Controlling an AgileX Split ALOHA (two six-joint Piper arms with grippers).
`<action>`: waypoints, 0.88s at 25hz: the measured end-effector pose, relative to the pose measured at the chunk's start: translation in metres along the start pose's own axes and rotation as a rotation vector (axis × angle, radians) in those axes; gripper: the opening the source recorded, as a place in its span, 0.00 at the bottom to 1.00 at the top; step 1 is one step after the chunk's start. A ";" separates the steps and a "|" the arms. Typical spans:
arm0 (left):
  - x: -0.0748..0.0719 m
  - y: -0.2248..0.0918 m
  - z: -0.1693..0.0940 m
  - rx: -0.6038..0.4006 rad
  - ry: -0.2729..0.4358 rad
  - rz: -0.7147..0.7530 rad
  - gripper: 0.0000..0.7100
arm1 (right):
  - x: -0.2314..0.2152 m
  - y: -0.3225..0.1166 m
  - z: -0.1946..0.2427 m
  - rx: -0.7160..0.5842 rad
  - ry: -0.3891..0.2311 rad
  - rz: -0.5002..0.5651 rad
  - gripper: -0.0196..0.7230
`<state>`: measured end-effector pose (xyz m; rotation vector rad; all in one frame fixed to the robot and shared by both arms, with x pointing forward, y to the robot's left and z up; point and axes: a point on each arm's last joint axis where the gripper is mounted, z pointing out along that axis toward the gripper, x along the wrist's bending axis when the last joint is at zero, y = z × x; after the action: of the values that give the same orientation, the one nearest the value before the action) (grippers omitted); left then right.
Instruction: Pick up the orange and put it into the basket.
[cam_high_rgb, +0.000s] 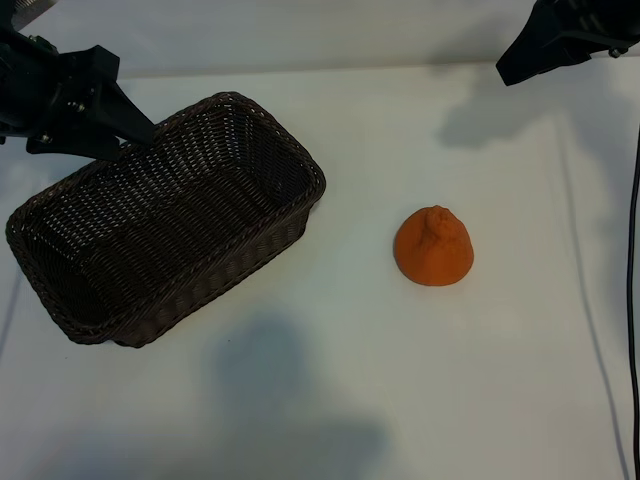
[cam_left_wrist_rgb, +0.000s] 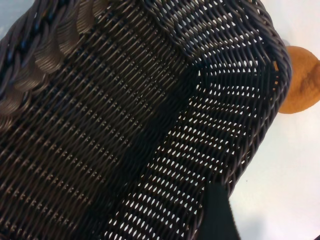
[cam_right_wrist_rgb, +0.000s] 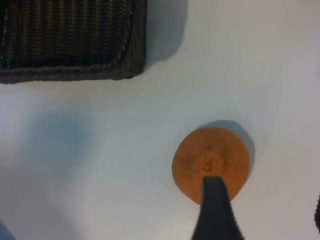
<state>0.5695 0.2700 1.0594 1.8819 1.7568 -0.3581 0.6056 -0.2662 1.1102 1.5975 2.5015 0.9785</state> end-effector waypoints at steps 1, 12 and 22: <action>0.000 0.000 0.000 0.000 0.000 0.000 0.73 | 0.000 0.000 0.000 0.000 0.000 0.000 0.65; 0.000 0.000 0.000 0.000 0.000 0.000 0.73 | 0.000 0.000 0.000 0.000 0.000 0.000 0.65; 0.007 0.023 -0.003 -0.257 0.081 -0.002 0.73 | 0.000 0.000 0.000 0.000 0.000 0.000 0.65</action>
<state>0.5925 0.2777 1.0626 1.7321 1.7633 -0.0522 0.6056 -0.2662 1.1102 1.5975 2.5015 0.9785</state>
